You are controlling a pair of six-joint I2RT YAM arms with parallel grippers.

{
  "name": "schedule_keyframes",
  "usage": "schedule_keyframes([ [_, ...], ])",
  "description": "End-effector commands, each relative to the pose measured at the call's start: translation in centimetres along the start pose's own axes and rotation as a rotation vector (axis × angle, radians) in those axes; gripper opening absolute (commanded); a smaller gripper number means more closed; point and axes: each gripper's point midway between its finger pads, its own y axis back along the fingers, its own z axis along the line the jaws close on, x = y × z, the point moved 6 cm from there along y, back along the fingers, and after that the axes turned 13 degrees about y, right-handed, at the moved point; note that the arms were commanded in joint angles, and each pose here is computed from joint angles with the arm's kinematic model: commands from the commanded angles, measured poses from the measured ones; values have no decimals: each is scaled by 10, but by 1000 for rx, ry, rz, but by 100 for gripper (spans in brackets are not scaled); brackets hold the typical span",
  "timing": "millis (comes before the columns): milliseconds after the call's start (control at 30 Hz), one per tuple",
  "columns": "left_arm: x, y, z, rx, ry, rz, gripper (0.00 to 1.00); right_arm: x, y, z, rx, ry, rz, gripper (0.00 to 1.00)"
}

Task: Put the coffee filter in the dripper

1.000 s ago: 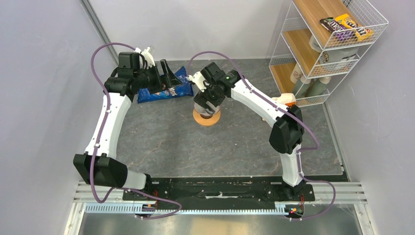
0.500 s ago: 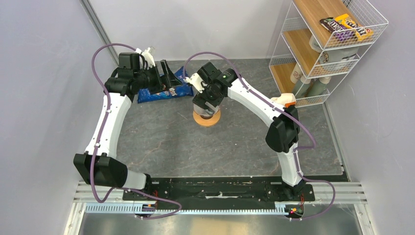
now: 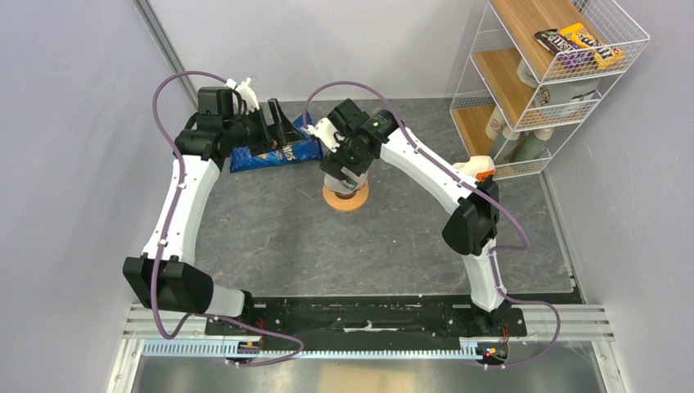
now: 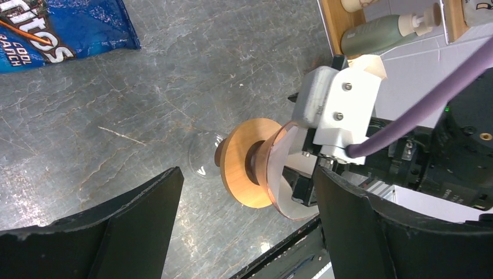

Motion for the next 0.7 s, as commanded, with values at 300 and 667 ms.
schedule_keyframes([
  [300,-5,5,-10,62,-14,-29,90,-16,34,-9,44,10,-63,97],
  [667,-3,15,-12,48,-33,-42,91,-16,127,-20,125,-16,-230,97],
])
